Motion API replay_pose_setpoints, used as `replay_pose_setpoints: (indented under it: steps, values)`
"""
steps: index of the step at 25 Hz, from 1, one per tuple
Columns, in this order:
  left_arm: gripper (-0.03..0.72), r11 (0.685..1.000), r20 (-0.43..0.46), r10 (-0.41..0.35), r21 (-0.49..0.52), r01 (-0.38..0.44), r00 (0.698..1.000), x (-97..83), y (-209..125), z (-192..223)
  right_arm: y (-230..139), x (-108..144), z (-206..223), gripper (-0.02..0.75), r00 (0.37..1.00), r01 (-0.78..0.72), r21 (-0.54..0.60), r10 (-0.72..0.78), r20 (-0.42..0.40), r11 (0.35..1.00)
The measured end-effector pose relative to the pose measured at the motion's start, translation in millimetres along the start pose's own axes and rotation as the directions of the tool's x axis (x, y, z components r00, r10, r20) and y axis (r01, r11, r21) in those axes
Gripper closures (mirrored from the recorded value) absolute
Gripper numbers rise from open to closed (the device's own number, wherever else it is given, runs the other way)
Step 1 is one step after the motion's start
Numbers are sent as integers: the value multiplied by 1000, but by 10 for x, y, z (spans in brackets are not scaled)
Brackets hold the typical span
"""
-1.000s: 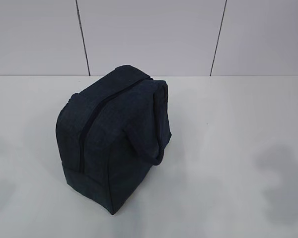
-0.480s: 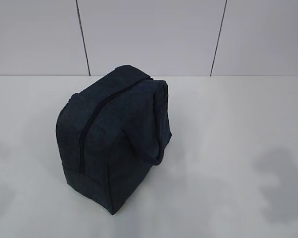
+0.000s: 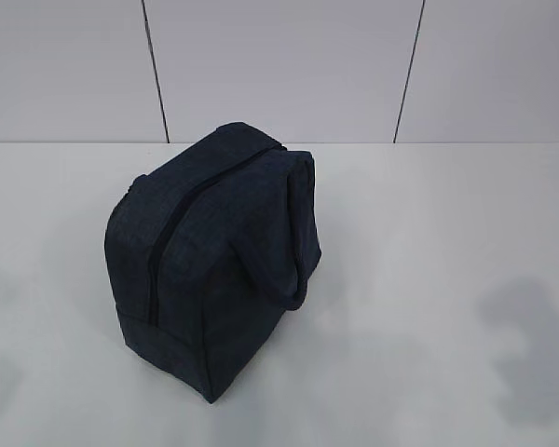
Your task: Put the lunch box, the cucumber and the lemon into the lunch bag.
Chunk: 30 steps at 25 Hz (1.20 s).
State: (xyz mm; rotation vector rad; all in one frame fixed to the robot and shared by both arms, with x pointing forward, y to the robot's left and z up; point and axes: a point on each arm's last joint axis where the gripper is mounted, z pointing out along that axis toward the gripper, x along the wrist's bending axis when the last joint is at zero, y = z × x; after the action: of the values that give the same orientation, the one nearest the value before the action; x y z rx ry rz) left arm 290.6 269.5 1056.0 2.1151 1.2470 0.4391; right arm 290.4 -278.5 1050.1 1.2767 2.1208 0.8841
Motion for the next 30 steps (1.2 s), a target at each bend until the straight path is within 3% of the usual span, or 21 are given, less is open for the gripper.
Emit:
replay_pose_setpoints:
  steps: [12, 30]
  values:
    - [210, 999, 16, -10, 47, 10, 1000, -14, -59, 33, -146, 21, -20, 264, 1000, 1, 165, 3, -24, 986]
    - [243, 999, 38, -23, 48, 21, 999, -34, -59, 33, -156, 27, -20, 264, 1000, -1, 175, 6, -30, 985]
